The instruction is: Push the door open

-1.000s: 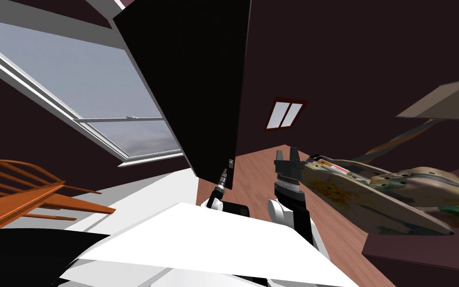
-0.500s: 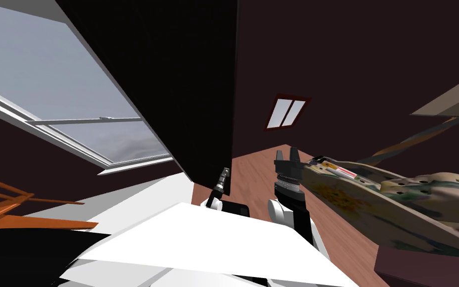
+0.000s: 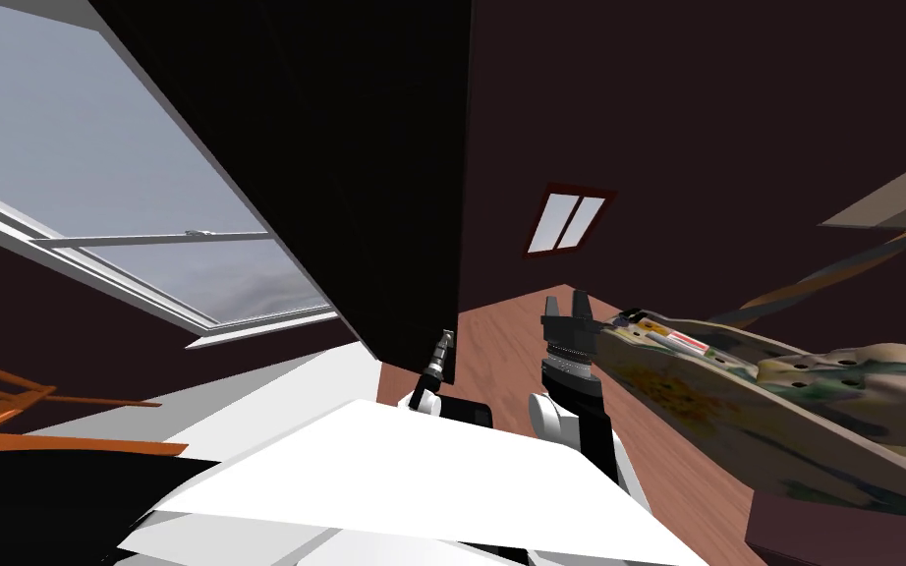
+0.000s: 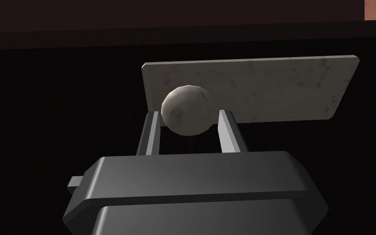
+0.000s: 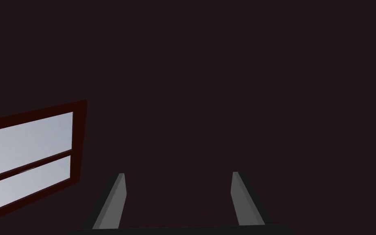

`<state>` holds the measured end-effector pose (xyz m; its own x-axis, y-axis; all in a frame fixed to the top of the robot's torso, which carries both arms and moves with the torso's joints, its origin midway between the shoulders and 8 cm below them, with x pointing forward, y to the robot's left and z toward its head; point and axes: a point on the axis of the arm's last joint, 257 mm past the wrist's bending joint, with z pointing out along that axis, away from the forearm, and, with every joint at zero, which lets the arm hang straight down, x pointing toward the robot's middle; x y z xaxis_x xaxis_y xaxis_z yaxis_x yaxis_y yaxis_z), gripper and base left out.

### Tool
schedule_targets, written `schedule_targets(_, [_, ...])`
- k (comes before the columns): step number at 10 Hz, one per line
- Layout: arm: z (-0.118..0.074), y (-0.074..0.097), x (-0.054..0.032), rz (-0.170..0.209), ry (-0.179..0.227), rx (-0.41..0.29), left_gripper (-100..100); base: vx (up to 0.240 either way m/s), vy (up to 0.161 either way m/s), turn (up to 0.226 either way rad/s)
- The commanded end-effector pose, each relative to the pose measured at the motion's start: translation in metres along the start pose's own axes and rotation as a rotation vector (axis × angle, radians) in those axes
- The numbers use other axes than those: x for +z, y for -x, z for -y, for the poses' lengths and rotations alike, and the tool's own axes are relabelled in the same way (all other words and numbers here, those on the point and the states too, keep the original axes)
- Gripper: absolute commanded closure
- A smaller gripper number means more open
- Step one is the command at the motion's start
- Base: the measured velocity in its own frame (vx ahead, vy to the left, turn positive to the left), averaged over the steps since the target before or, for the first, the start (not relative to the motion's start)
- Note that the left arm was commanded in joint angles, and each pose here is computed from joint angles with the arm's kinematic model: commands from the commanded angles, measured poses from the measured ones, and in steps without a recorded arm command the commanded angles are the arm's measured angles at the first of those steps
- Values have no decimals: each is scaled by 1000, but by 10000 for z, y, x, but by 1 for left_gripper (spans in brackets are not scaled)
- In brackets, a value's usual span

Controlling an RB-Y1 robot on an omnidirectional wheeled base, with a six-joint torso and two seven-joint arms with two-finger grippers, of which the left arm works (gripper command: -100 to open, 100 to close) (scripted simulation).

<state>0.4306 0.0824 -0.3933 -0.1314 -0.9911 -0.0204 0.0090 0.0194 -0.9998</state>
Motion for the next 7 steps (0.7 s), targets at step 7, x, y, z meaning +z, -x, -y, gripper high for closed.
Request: schedule_targets(7, [-59, 445, 30, 66, 11, 35, 100, 89, -62, 39])
